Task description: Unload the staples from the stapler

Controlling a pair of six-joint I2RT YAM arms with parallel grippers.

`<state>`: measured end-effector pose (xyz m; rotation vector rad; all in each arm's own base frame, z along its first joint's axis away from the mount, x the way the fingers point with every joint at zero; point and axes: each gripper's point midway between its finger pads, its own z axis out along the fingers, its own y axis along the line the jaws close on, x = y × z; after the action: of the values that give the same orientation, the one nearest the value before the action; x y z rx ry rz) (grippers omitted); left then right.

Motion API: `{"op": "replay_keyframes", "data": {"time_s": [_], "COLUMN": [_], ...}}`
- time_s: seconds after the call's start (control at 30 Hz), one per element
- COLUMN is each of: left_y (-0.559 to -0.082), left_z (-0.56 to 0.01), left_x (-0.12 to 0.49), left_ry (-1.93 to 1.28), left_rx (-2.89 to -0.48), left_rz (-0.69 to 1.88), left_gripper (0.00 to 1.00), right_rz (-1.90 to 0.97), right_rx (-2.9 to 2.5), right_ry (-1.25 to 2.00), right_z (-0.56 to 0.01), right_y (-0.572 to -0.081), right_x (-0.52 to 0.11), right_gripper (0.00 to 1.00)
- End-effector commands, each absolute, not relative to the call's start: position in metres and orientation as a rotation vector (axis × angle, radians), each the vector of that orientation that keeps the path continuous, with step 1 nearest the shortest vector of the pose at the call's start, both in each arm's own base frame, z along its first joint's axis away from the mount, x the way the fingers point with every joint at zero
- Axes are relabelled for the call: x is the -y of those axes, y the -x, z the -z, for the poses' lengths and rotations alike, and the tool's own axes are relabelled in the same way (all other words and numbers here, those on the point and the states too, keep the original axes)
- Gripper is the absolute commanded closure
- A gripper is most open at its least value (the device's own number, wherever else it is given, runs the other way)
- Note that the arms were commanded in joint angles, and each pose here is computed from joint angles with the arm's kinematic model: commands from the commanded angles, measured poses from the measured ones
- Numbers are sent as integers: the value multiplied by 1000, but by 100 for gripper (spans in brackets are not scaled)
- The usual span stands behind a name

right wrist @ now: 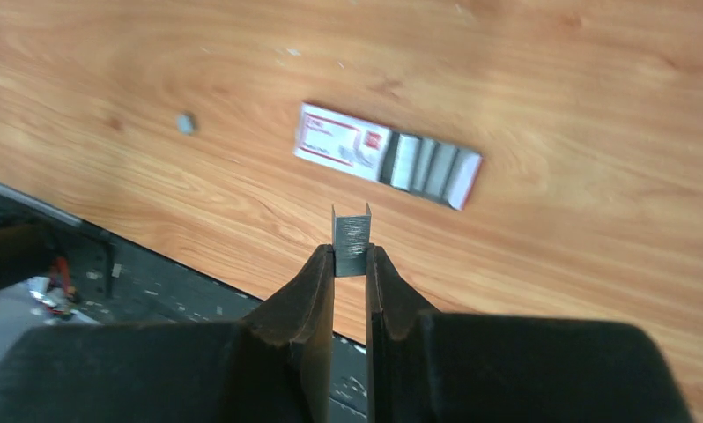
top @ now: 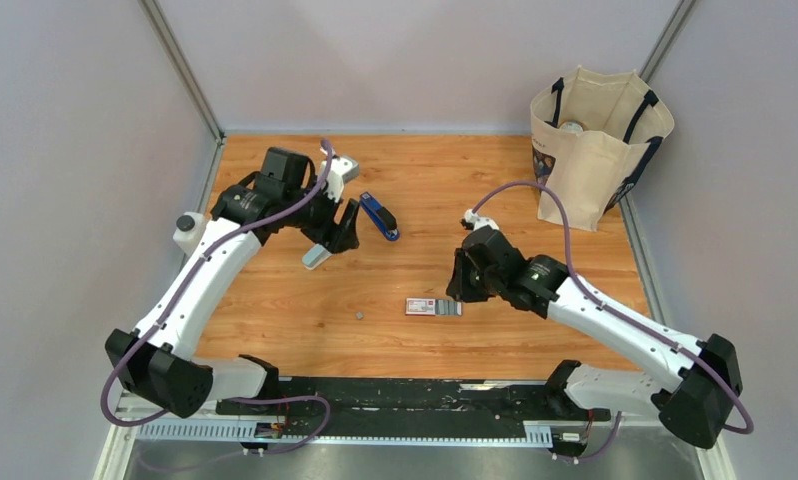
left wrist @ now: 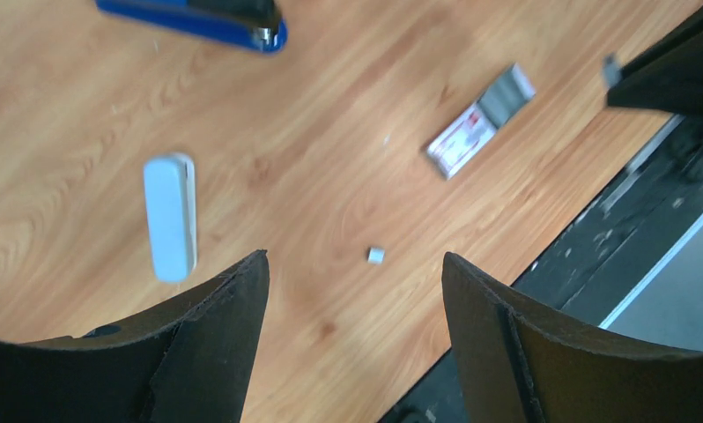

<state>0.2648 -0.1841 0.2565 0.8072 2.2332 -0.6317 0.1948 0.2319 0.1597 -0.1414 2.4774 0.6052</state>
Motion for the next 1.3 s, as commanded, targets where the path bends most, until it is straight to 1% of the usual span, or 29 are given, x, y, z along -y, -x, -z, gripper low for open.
{"op": "replay_keyframes", "data": {"time_s": [0.0,0.17,0.53,0.77,1.27], "left_y": [-254,-246,-236,-232,-230], "left_z": [-228,-210,-192,-187,-188], "left_x": [160,158,155,157,156], "left_ry": [-957,-986,-1021,-1017,-1019], "left_rx": [-2272,-2323,-2331,-2337,-2322], "left_rz": [482,495,504,532,534], "left_gripper": [20,23,26,27,28], "right_rz": [-472,-426,-361,-291,-286], "right_rx": [-2534,-2588,-2699,-2737,-2767], "right_ry": [148,157,214,234,230], "right_z": [-133,-110,-70,-58,-48], "right_y": [-190,-189,-191,-198,-201], "right_x": [-218,-217,-229,-234,-241], "right_gripper": [90,90,92,92,91]}}
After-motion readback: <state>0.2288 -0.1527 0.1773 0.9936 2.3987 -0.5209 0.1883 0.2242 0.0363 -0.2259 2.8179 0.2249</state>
